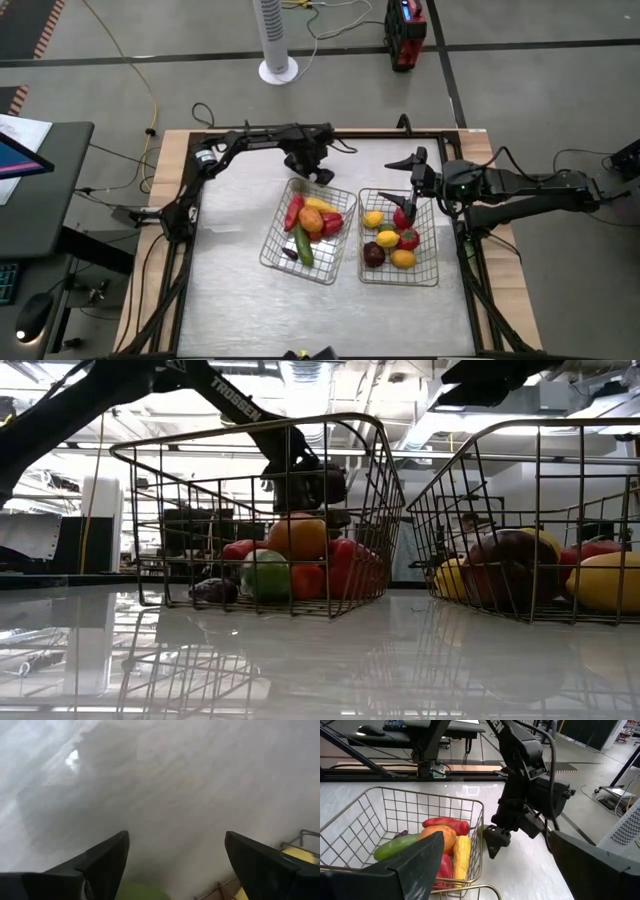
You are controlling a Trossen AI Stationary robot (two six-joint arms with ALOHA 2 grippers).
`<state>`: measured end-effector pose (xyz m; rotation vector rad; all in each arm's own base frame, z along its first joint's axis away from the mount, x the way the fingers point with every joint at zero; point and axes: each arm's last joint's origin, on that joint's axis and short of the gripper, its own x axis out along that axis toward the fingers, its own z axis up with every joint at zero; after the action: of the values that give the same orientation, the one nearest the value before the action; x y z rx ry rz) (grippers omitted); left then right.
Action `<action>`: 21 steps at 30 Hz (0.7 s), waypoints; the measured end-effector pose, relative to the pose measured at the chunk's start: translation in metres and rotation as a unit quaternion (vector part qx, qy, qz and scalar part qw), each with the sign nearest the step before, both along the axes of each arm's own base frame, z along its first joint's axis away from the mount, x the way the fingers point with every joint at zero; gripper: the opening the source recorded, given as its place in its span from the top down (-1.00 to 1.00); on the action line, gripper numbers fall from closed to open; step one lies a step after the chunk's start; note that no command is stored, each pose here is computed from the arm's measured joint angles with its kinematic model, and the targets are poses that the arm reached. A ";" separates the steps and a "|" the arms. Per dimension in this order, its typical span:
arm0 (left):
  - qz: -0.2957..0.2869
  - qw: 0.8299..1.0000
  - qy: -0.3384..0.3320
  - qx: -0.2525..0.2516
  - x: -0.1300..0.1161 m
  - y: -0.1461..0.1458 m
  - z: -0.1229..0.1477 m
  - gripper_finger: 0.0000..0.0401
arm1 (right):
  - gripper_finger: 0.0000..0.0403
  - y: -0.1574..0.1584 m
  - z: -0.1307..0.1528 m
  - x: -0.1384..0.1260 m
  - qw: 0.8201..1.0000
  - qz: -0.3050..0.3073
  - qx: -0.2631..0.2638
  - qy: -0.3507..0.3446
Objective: Sort produce into baskets
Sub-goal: Put the lime into the right wire basket
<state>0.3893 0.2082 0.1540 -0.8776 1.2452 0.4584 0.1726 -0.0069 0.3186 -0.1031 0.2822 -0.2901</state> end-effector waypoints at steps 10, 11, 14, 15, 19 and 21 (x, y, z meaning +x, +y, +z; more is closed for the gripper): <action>-0.166 0.983 0.075 0.020 -0.011 -0.004 0.030 -0.61 | -0.93 0.000 -0.001 0.000 1.000 -0.001 0.003 0.006; -0.174 0.981 0.081 0.022 -0.012 -0.004 0.031 -0.61 | -0.93 0.000 -0.001 0.000 1.000 -0.001 0.003 0.006; -0.185 0.977 0.093 0.048 -0.013 -0.002 0.032 -0.61 | -0.93 0.000 -0.002 0.000 1.000 -0.002 0.009 0.006; -0.191 0.975 0.095 0.060 -0.013 -0.001 0.033 -0.61 | -0.93 0.000 -0.002 -0.001 1.000 -0.003 0.011 0.008; -0.208 0.973 0.068 0.074 -0.009 0.002 0.035 -0.61 | -0.93 0.000 -0.005 -0.002 1.000 -0.006 0.021 0.021; -0.222 0.970 0.060 0.074 -0.007 -0.001 0.035 -0.61 | -0.93 0.000 -0.006 -0.002 0.999 -0.007 0.025 0.025</action>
<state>0.3825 0.2069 0.1885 -0.4282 1.4510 0.2407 0.1707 -0.0066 0.3126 -0.0590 0.3394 -0.2953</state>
